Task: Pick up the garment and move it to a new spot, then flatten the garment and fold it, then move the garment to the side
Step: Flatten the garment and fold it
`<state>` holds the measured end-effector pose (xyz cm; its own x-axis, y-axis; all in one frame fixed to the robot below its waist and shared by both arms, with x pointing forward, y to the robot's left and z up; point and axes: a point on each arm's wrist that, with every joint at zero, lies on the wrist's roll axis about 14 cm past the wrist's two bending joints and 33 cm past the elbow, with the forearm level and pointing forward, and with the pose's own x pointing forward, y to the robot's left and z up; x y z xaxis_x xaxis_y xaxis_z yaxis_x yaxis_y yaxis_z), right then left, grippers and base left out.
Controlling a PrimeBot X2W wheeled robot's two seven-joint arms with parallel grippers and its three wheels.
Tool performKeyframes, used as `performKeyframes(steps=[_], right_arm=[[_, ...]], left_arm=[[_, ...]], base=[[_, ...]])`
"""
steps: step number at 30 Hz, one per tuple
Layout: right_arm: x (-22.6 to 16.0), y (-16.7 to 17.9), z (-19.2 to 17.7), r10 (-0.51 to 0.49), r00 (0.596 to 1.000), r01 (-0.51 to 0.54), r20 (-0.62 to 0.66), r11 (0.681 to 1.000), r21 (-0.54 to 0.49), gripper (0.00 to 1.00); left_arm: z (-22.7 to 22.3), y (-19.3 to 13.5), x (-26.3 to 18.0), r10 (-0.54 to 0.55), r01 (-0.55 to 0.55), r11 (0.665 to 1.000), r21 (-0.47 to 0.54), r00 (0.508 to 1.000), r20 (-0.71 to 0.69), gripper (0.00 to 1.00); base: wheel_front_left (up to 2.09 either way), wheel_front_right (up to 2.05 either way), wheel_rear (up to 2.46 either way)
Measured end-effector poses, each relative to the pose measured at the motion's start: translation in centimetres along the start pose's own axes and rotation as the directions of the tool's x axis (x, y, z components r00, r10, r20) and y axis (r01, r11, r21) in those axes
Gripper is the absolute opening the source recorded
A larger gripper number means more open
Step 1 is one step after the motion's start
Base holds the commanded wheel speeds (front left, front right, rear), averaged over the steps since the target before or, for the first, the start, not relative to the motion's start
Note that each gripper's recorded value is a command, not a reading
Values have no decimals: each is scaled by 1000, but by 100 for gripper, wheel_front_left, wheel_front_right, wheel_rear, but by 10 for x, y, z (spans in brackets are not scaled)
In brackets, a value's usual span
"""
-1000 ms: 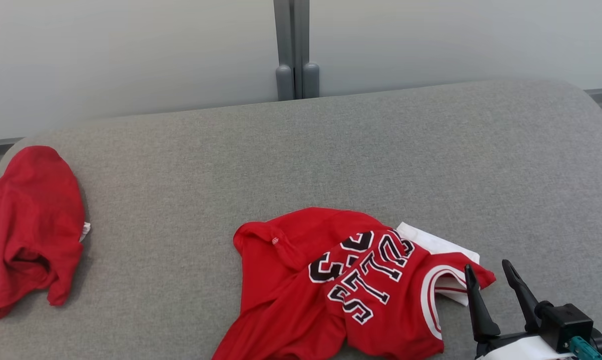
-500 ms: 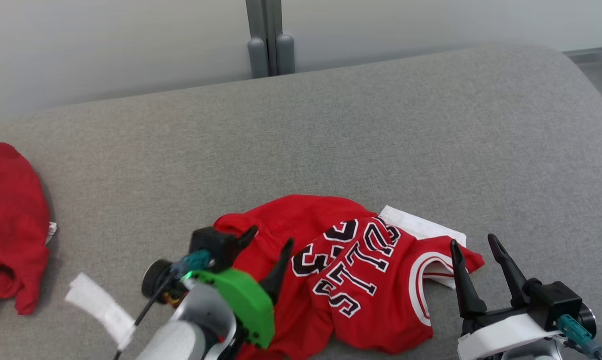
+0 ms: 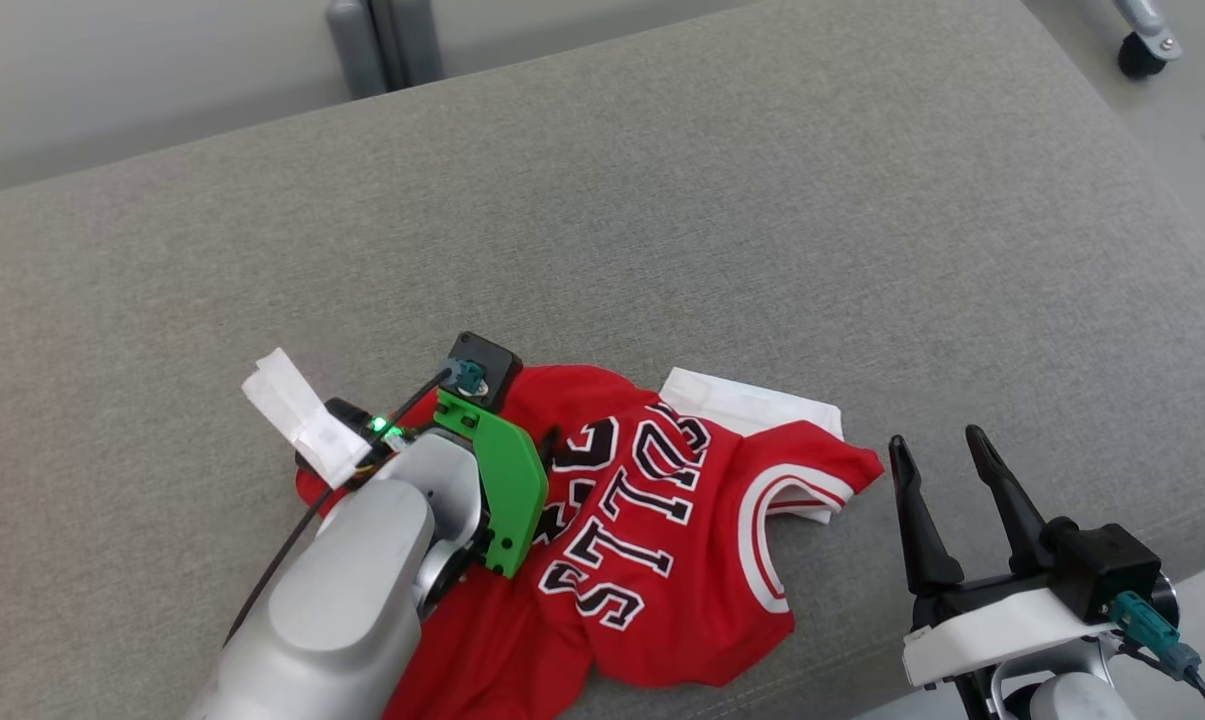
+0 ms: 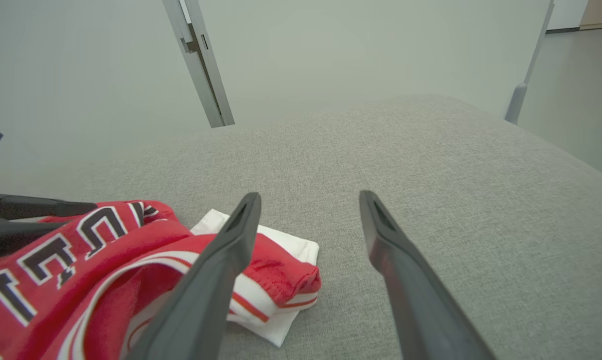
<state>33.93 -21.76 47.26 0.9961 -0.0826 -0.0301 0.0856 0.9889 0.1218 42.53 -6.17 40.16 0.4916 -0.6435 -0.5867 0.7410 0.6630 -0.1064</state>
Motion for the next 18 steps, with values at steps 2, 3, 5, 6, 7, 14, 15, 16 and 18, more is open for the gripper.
performKeyframes(steps=[2, 3, 5, 6, 7, 14, 15, 16, 18], right_arm=[[-3, -8, -1, -26, 1000, 26, -5, 1000, 3, 100], [-5, -11, -1, -38, 999, 38, -7, 999, 1, 100], [-7, -16, -2, -56, 998, 56, -12, 998, 3, 100], [-7, -17, -3, -61, 998, 61, -15, 998, 2, 100], [-8, -19, -4, -65, 998, 65, -17, 998, 1, 100], [-3, -15, -6, -53, 998, 53, -25, 999, 8, 100], [-2, -14, -7, -50, 998, 50, -26, 999, 8, 100], [-1, -13, -7, -47, 999, 48, -27, 999, 8, 100], [3, -12, -8, -42, 999, 42, -27, 999, 6, 100]], left_arm=[[-18, -10, 8, -39, 40, 999, 6, 996, -76, 100], [-23, -15, 11, -56, 57, 998, 2, 994, -93, 100], [-24, -17, 17, -71, 73, 997, 13, 992, -107, 0], [-26, -16, 19, -73, 75, 997, 12, 991, -110, 0], [-26, -16, 20, -78, 80, 997, 8, 991, -108, 0], [6, 20, 22, 31, -28, 998, -51, 998, 58, 0], [16, 31, 21, 67, -61, 996, -64, 993, 97, 0], [21, 39, 21, 89, -82, 994, -66, 989, 119, 0], [39, 58, 19, 156, -144, 987, -75, 969, 193, 0]], base=[[0, 0, 0], [0, 0, 0], [0, 0, 0], [0, 0, 0], [0, 0, 0], [0, 0, 0], [0, 0, 0], [0, 0, 0], [0, 0, 0]])
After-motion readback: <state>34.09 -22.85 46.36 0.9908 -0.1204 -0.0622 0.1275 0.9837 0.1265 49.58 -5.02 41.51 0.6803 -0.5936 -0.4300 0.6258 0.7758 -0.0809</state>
